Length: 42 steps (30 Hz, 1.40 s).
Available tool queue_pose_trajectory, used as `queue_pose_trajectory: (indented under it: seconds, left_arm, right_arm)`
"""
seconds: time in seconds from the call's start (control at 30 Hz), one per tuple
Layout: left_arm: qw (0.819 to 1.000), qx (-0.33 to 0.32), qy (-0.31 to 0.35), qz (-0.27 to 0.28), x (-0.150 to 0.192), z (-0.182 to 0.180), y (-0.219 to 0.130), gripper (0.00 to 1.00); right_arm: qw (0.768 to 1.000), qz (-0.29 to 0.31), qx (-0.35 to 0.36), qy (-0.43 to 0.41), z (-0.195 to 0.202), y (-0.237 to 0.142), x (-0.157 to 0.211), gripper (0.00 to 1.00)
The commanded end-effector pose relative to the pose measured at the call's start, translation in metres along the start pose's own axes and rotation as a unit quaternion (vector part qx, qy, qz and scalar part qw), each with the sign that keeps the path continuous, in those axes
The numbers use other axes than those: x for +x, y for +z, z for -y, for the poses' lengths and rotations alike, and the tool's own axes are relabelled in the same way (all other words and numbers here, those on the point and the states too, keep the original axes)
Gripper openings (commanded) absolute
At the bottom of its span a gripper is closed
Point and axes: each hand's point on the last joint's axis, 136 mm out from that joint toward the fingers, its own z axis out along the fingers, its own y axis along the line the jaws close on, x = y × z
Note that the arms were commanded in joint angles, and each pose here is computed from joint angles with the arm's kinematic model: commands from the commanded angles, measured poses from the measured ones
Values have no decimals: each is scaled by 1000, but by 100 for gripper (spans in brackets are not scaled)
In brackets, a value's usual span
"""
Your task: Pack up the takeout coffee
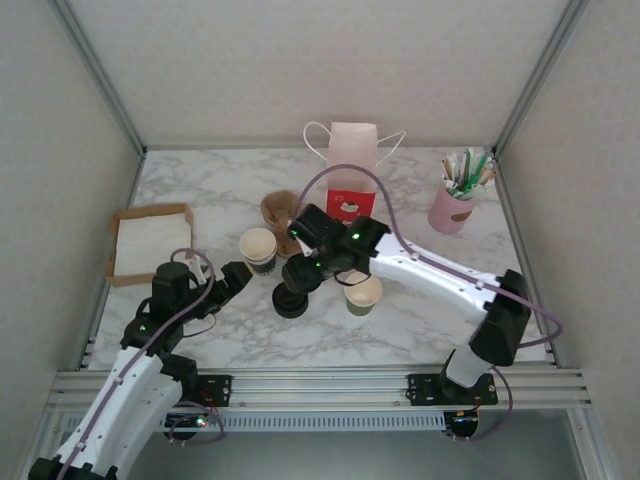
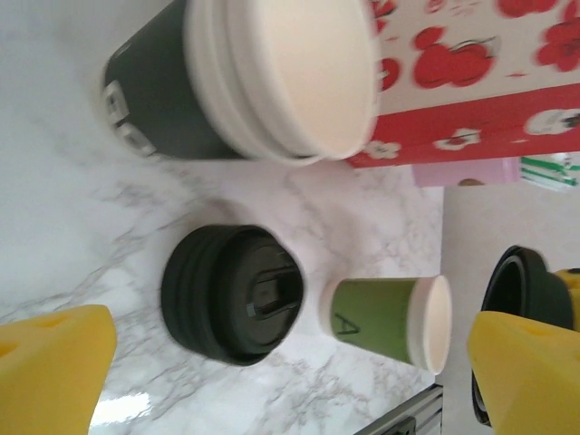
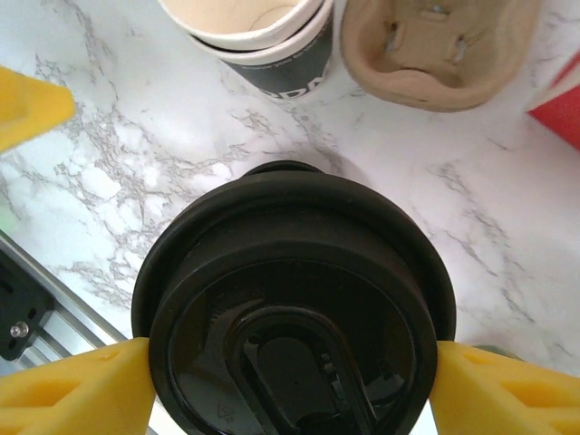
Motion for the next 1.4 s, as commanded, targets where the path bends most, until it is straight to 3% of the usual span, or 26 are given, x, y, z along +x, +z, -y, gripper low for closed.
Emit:
queue_pose_trajectory:
  seconds: [0.0,0.3,0.53,0.77,1.37]
  left_arm:
    - [1000,-15,11,24,-11,15,-4,100]
    - [997,10,75,21,-1,74,18,100]
    - [991,-4,135,2,20,102,53,100]
    - [986,-19,162,-10,26,102,74,100]
    - [985,-7,171,24,18,97,57,100]
  right_arm:
    - [999,6,41,19,31,-20,13,76]
    - [993,15,84,85,94,-57,63,77]
    - [987,-20,109,116,118,-55,98,77]
    - [986,-46,108,115,116,-41,100,77]
    - [986,-87,101,96,108,-14,79,77]
